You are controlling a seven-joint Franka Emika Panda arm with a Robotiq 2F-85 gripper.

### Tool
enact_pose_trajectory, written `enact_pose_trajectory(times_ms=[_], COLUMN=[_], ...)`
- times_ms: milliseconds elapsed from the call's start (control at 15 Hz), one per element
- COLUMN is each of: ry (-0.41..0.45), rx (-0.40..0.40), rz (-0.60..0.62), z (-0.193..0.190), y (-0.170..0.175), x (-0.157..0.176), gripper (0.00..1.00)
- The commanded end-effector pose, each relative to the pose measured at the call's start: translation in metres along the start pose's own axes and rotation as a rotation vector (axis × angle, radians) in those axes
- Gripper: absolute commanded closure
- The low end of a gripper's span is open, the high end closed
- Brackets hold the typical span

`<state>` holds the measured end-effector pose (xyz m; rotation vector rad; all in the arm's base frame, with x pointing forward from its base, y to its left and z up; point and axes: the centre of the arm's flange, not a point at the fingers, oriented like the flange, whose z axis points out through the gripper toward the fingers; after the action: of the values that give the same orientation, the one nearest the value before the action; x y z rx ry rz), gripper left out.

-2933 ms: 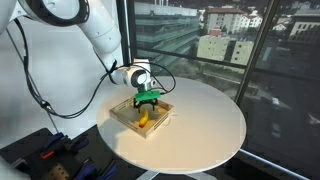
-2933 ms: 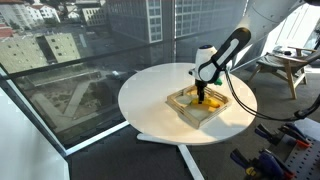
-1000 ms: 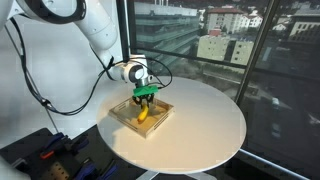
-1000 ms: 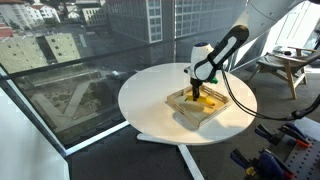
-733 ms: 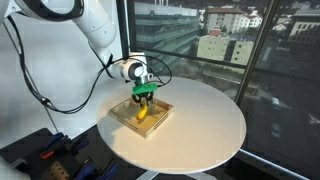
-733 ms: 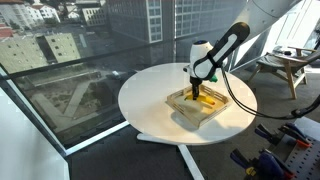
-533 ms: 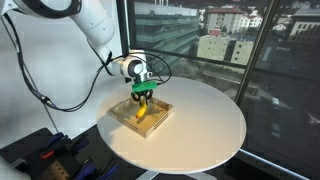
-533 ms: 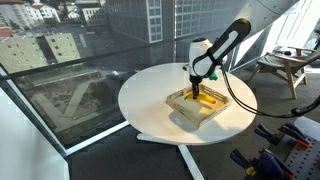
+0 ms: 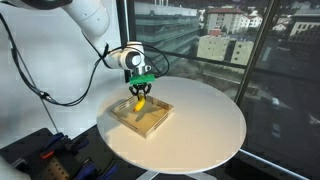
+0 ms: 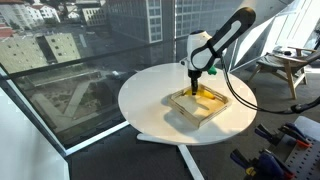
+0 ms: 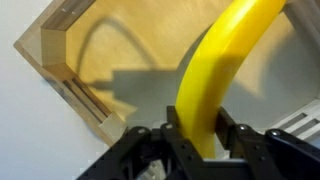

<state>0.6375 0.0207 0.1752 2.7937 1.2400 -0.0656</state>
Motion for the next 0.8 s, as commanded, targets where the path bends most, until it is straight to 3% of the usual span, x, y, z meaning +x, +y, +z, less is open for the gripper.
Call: enact_pose_trajectory(times_ms=[0, 733], ry=[0.003, 0.016], rx=[-0.01, -0.07], rz=[0.037, 0.301], z=[-0.029, -0.062], y=[-0.007, -0.008], x=[-0.003, -0.005], gripper=[0.84, 0.84])
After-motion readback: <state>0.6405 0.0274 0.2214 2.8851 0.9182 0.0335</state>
